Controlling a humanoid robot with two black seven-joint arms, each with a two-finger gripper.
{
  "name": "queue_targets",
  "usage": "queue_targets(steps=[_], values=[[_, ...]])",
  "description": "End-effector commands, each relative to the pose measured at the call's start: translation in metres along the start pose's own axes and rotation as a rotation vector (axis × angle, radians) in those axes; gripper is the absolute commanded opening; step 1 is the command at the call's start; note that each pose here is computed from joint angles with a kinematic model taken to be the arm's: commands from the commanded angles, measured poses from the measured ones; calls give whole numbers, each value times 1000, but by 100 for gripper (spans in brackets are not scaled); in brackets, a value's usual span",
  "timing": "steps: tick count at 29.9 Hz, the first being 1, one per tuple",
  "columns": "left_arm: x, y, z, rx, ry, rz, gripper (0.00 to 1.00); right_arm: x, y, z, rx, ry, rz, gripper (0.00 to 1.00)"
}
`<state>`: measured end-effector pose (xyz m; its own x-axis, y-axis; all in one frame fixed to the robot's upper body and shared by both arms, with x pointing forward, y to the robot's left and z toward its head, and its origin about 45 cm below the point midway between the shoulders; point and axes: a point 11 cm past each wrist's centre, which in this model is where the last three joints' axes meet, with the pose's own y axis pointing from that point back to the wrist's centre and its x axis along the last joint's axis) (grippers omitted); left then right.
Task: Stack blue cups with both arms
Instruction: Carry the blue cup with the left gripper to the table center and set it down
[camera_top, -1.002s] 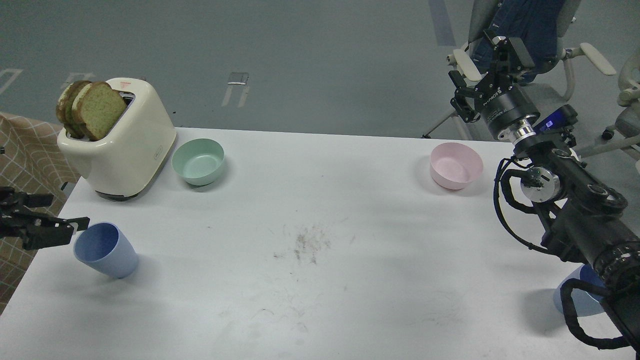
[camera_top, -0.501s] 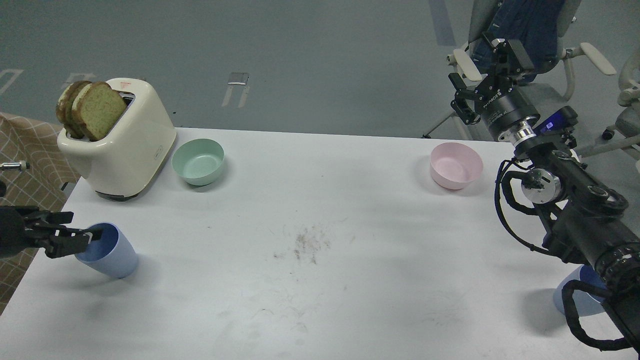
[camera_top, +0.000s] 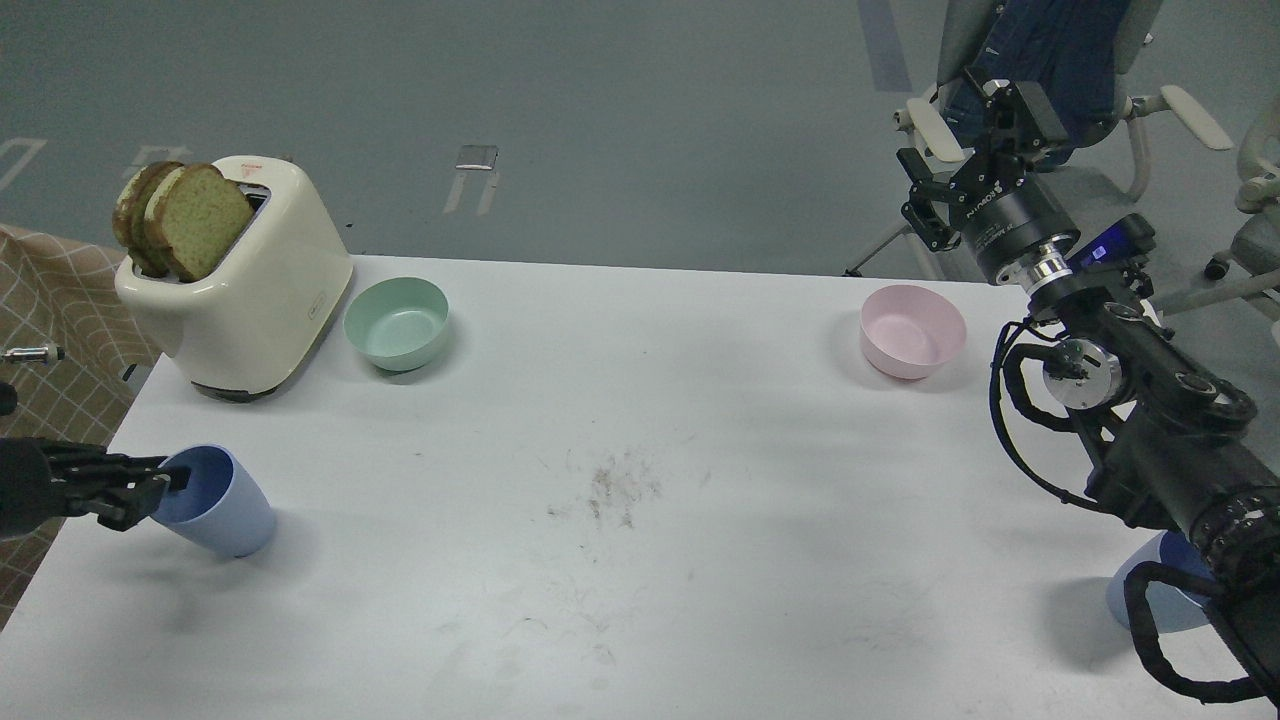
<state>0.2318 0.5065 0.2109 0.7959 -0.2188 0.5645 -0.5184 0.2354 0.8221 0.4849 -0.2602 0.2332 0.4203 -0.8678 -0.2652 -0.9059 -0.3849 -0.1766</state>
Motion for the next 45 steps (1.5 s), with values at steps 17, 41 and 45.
queue_targets(steps=[17,41,45], values=[[139,19,86,-181,-283,258,0,-27,-51,-74,125,67,-85,100],[201,-136,307,-548,-563,97,0,-90,-100,-126,143,223,-245,100],[203,-153,316,-499,-634,61,0,-89,-100,-125,142,222,-244,100]])
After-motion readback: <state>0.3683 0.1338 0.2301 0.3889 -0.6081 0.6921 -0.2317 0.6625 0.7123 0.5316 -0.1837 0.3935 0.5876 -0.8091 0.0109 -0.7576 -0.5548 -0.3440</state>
